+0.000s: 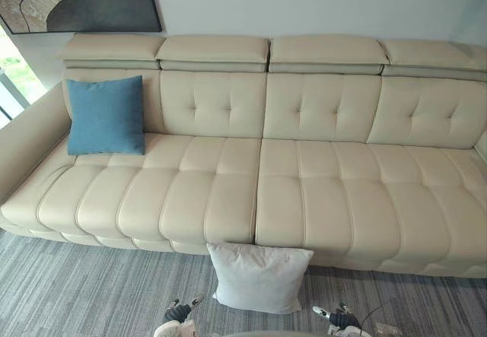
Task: Pick up cushions and gather them together orderly.
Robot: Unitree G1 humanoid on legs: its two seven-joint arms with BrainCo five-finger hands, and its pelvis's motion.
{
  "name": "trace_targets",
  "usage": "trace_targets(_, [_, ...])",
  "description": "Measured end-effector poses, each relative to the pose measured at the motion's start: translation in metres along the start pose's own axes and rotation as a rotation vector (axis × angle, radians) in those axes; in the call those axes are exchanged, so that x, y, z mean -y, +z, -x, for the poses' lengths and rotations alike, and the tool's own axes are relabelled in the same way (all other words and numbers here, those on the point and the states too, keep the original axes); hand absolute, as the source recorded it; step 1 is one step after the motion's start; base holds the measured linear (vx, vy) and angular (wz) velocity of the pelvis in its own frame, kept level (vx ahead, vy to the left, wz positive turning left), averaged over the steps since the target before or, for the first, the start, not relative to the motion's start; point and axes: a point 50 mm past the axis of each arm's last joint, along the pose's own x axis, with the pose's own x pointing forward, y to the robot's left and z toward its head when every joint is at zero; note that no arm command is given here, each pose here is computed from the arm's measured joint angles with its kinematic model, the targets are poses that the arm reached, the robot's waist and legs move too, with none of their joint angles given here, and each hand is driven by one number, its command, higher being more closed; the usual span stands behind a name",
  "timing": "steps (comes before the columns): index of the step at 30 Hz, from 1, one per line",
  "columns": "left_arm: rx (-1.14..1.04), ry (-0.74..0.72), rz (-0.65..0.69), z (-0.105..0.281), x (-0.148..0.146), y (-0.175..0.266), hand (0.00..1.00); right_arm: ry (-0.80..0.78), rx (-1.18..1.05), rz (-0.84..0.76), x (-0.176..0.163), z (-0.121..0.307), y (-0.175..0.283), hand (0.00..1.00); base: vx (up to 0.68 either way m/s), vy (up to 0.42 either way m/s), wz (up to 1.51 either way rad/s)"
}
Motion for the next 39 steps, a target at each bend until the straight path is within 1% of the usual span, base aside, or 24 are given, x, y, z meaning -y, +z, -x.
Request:
trace_targets(5, [0.005, 0.002, 0.000, -0.001, 0.000, 0.002, 0.00, 0.009, 0.009, -0.007, -0.003, -0.001, 0.005, 0.00, 0.00, -0.002, 0.02])
trace_targets(6, [0.026, 0.006, -0.008, -0.002, -0.002, 0.010, 0.00, 0.027, 0.026, 0.027, -0.008, -0.003, 0.012, 0.00, -0.08, -0.031, 0.16])
trace_targets(7, [0.078, -0.006, -0.041, -0.006, 0.002, 0.029, 0.00, 0.081, 0.116, 0.098, -0.025, -0.005, 0.040, 0.00, -0.17, -0.052, 0.25])
trace_targets(8, [0.156, -0.015, -0.041, -0.010, 0.011, 0.059, 0.00, 0.151, 0.265, 0.131, -0.053, -0.001, 0.079, 0.00, -0.19, -0.063, 0.18])
trace_targets(9, [0.195, -0.010, -0.027, -0.010, 0.011, 0.072, 0.00, 0.170, 0.324, 0.137, -0.061, 0.002, 0.093, 0.00, -0.13, -0.079, -0.01])
trace_targets(10, [0.239, -0.009, -0.006, -0.010, 0.014, 0.087, 0.00, 0.196, 0.409, 0.135, -0.073, 0.007, 0.117, 0.00, -0.06, -0.082, -0.20])
trace_targets(11, [0.278, -0.006, 0.032, -0.010, 0.018, 0.103, 0.00, 0.240, 0.503, 0.127, -0.092, 0.015, 0.146, 0.00, -0.04, -0.076, -0.16])
trace_targets(13, [0.280, -0.028, 0.046, -0.008, 0.027, 0.100, 0.00, 0.246, 0.513, 0.121, -0.095, 0.016, 0.148, 0.00, 0.03, -0.041, -0.01])
trace_targets(15, [0.274, -0.054, 0.058, -0.005, 0.036, 0.093, 0.00, 0.231, 0.483, 0.122, -0.089, 0.014, 0.137, 0.00, 0.08, -0.027, 0.04])
trace_targets(22, [0.259, -0.067, 0.031, -0.004, 0.040, 0.086, 0.00, 0.199, 0.428, 0.125, -0.080, 0.010, 0.117, 0.00, 0.01, -0.005, 0.00])
trace_targets(24, [0.262, -0.067, 0.025, -0.004, 0.040, 0.087, 0.00, 0.202, 0.427, 0.135, -0.082, 0.010, 0.118, 0.00, -0.03, -0.020, 0.02])
trace_targets(28, [0.319, -0.090, -0.001, -0.004, 0.048, 0.109, 0.00, 0.229, 0.468, 0.161, -0.095, 0.013, 0.133, 0.00, -0.09, -0.041, 0.11])
trace_targets(30, [0.362, -0.096, 0.002, -0.002, 0.055, 0.127, 0.00, 0.235, 0.504, 0.170, -0.101, 0.016, 0.145, 0.00, -0.16, -0.040, 0.12])
trace_targets(32, [0.475, -0.113, 0.018, 0.005, 0.062, 0.168, 0.00, 0.256, 0.596, 0.163, -0.114, 0.024, 0.179, 0.00, -0.25, -0.009, 0.00])
trace_targets(33, [0.496, -0.116, 0.033, 0.006, 0.062, 0.176, 0.00, 0.258, 0.614, 0.158, -0.117, 0.026, 0.185, 0.00, -0.34, 0.017, -0.13])
trace_targets(34, [0.556, -0.114, 0.053, 0.012, 0.063, 0.200, 0.00, 0.261, 0.672, 0.151, -0.123, 0.033, 0.207, 0.00, -0.18, 0.017, -0.14])
trace_targets(35, [0.576, -0.109, 0.059, 0.013, 0.062, 0.208, 0.00, 0.262, 0.692, 0.151, -0.125, 0.036, 0.214, 0.00, -0.32, 0.020, -0.12])
trace_targets(36, [0.652, -0.117, 0.116, 0.023, 0.061, 0.239, 0.00, 0.265, 0.752, 0.137, -0.129, 0.045, 0.237, 0.00, -0.23, -0.005, -0.03])
trace_targets(37, [0.700, -0.119, 0.131, 0.030, 0.059, 0.256, 0.00, 0.261, 0.772, 0.117, -0.128, 0.048, 0.247, 0.00, -0.26, -0.005, 0.00])
trace_targets(39, [0.743, -0.120, 0.167, 0.036, 0.055, 0.271, 0.00, 0.254, 0.796, 0.095, -0.127, 0.051, 0.258, 0.00, -0.14, -0.008, -0.02])
